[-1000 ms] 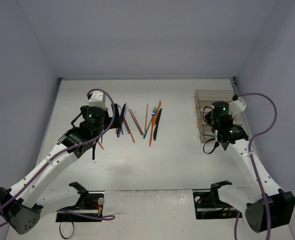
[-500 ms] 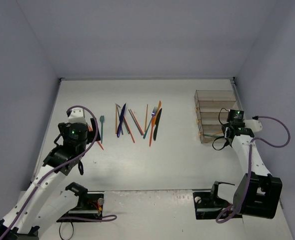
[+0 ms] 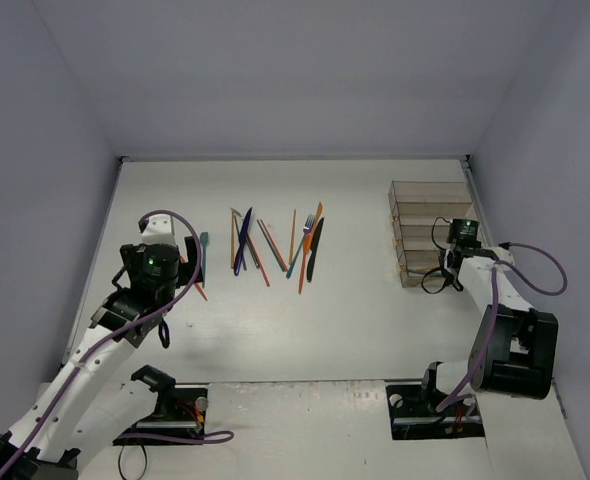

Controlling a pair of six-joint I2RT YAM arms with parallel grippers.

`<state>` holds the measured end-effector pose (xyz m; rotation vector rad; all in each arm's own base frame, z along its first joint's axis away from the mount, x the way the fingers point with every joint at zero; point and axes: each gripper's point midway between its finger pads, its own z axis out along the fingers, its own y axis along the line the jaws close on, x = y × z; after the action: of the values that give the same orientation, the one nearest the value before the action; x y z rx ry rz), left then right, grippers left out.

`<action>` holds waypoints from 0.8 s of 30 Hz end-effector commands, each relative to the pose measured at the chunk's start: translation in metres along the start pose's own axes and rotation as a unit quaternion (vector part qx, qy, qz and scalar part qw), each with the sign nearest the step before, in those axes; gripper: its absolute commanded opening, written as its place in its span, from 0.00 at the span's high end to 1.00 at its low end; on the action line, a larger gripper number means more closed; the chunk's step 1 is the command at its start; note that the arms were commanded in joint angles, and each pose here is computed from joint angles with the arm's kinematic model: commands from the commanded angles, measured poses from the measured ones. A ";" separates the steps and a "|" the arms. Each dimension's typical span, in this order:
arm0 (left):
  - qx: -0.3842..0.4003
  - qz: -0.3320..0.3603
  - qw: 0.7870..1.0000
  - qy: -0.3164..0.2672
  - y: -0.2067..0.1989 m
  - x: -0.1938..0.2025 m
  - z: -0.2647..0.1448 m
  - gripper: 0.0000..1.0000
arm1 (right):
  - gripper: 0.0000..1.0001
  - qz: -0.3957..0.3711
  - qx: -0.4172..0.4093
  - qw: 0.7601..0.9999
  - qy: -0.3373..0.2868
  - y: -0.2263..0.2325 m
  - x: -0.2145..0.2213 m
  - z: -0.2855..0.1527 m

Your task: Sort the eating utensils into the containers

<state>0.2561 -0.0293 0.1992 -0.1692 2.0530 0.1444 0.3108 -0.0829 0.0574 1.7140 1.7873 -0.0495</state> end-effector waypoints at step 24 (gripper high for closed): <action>-0.017 -0.015 0.999 -0.031 0.006 -0.024 0.003 0.05 | 0.33 -0.326 -0.269 0.906 -0.011 0.151 0.033 -0.126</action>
<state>0.2576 -0.0233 0.1984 -0.1917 2.0531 0.1683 0.3750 -0.0219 0.1612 1.1043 1.9540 0.1228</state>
